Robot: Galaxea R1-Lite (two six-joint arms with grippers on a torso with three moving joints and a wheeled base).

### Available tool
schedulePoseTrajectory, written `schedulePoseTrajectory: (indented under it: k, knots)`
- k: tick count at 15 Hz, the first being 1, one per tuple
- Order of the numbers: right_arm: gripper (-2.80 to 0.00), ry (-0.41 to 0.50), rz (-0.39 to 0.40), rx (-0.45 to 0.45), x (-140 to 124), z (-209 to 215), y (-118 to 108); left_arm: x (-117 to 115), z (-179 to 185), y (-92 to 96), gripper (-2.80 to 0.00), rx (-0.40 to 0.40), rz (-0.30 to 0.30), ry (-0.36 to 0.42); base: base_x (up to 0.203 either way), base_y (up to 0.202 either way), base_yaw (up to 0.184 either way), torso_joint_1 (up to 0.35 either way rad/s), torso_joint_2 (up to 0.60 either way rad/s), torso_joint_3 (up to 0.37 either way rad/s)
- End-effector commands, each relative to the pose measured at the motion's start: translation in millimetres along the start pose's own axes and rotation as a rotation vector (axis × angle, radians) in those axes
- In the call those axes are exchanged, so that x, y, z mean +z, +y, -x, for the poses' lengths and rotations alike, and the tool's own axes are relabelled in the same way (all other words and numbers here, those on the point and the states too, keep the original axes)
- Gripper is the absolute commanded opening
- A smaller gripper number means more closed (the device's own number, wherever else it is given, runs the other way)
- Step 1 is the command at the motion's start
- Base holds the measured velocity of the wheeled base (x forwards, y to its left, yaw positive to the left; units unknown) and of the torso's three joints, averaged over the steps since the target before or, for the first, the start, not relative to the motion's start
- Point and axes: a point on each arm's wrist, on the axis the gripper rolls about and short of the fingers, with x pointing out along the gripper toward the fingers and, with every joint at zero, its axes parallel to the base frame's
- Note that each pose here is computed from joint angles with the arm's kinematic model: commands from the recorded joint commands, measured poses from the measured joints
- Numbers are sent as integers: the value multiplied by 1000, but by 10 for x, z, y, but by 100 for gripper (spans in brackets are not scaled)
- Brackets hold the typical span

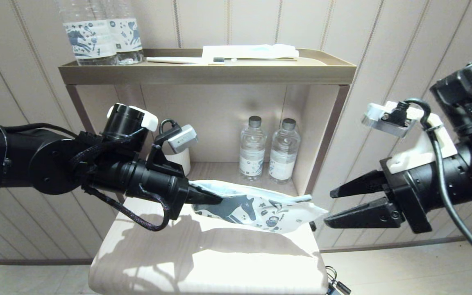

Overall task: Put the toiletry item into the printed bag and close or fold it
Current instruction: Hand it to the other hand

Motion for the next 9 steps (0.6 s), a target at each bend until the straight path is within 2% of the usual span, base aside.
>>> schedulePoseTrajectory:
  k: [1, 5, 7, 9]
  knots:
    - [0, -50, 26, -8, -9, 101, 80, -7, -12, 15, -280, -4, 2, 2, 0, 0, 0, 0, 0, 0]
    - [0, -80, 29, -7, 8, 165, 140, -10, -22, 33, -280, -2, 4, 3, 0, 0, 0, 0, 0, 0]
    - [0, -78, 20, -15, -13, 155, 115, -10, -22, 33, -280, -2, 4, 3, 0, 0, 0, 0, 0, 0]
    - [0, -113, 38, -23, -5, 107, 85, -5, -12, 30, -280, 0, 2, 1, 0, 0, 0, 0, 0, 0]
